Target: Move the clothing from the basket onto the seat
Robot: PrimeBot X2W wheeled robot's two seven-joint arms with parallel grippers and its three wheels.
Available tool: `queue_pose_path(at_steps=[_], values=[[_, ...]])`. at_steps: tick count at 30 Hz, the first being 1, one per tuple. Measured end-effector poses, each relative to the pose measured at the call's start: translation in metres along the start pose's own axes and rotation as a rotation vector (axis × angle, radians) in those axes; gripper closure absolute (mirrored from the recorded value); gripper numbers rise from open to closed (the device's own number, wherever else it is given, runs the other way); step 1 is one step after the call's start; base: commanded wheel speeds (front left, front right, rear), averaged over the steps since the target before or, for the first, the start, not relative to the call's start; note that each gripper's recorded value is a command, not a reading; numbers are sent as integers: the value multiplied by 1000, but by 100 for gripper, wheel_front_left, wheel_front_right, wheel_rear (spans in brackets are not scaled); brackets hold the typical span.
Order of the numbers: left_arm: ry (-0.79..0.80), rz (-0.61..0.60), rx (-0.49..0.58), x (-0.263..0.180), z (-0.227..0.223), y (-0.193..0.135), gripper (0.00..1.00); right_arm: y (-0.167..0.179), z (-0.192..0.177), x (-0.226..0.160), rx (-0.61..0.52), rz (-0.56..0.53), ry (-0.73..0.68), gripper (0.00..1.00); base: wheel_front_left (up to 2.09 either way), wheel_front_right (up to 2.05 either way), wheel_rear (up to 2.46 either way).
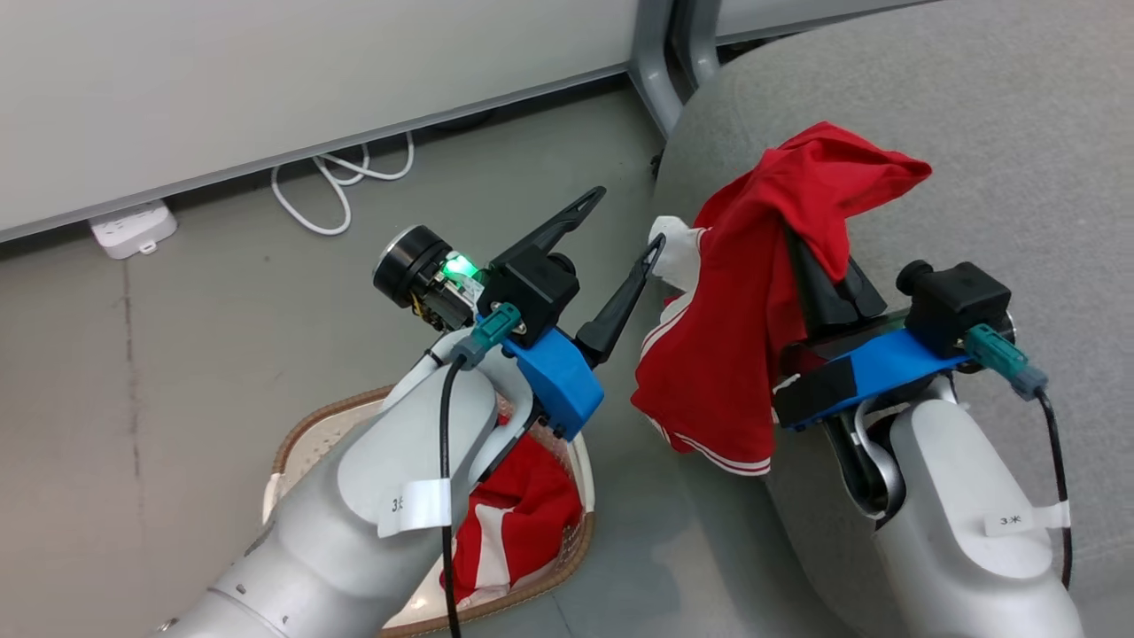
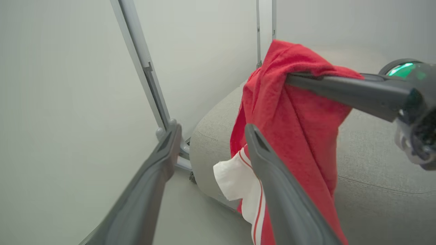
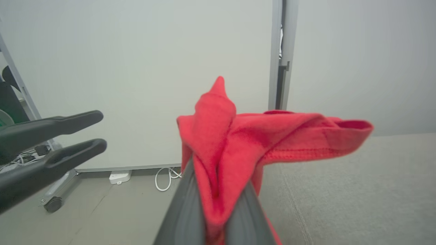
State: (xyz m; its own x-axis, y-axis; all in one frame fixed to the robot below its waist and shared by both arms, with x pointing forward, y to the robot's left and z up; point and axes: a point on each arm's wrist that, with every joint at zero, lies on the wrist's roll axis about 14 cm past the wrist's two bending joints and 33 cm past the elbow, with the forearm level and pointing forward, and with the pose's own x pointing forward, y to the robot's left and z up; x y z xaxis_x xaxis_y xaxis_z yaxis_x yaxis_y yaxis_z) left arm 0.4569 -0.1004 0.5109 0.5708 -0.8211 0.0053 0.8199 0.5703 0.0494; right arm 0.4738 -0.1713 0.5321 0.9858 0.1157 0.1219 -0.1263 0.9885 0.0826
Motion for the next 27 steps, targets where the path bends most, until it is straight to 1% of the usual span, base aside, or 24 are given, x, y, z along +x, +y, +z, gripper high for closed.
queue_pose_path(at_steps=[8,16,21,27], values=[[-6,-133,-35,16,-11,-44,0,-62,9,-31,-46,-180,-16,100,0,0,0],[2,-252,-64,24,-22,-86,0,-108,14,-69,-101,-326,-8,100,0,0,0],[14,-290,-76,26,-29,-98,0,-127,14,-88,-123,-393,6,100,0,0,0],[7,-311,-86,28,-28,-105,0,-132,13,-98,-131,-416,14,100,0,0,0]])
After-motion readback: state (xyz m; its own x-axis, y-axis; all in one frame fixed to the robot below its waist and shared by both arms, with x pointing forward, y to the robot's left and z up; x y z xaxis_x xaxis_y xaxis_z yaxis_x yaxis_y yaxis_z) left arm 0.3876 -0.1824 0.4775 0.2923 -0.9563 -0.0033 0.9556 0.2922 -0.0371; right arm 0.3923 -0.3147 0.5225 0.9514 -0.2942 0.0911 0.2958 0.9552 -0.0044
